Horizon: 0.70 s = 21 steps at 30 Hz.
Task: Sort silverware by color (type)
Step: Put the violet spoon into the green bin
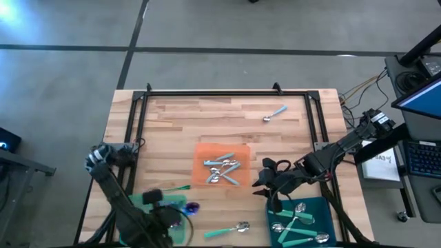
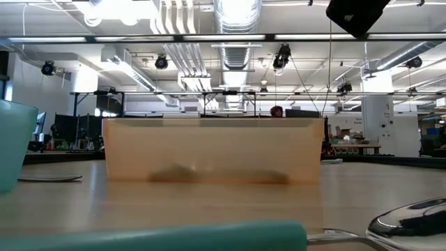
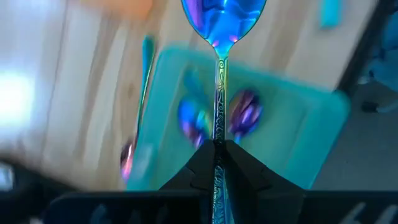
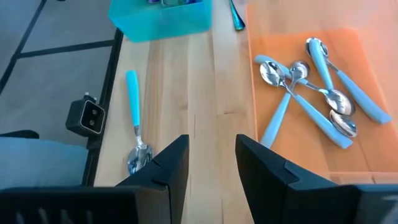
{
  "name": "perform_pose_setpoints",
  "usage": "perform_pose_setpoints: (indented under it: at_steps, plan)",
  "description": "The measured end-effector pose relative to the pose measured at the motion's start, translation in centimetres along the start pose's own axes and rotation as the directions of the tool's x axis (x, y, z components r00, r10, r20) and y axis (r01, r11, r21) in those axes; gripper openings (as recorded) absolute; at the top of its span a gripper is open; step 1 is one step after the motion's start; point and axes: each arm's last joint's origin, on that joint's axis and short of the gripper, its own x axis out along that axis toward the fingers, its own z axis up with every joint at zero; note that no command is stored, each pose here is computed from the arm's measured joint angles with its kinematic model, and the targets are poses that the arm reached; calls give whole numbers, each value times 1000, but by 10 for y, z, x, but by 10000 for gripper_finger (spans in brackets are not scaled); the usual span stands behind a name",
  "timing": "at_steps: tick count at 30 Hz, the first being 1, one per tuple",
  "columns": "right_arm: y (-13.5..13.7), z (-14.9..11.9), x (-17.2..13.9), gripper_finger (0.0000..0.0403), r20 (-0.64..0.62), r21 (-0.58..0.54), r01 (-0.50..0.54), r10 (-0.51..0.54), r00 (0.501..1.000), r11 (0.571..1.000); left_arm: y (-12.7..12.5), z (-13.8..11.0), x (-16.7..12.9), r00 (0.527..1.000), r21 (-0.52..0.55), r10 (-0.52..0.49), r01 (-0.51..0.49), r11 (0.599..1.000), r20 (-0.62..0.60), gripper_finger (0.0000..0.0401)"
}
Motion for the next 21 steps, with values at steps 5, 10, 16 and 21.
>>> perform_pose_setpoints:
  at_steps: [5, 10, 16, 21]
  plan:
    - [0, 0, 0, 121, 9, 7, 13, -13, 1000, 1000, 16, -29, 16, 993, -102, -17, 5, 995, -120, 6]
    - [0, 0, 0, 121, 11, 10, 19, -20, 1000, 1000, 11, -39, 46, 969, -102, -146, 128, 986, -198, 6]
    - [-1, -1, 0, 121, -1, 4, 25, -25, 1000, 1000, 13, -46, 70, 947, -171, -146, 100, 980, -285, 15]
    - [-4, -6, 0, 121, -48, -9, 52, -52, 998, 999, 14, -46, 74, 921, -201, -160, 92, 975, -356, 48]
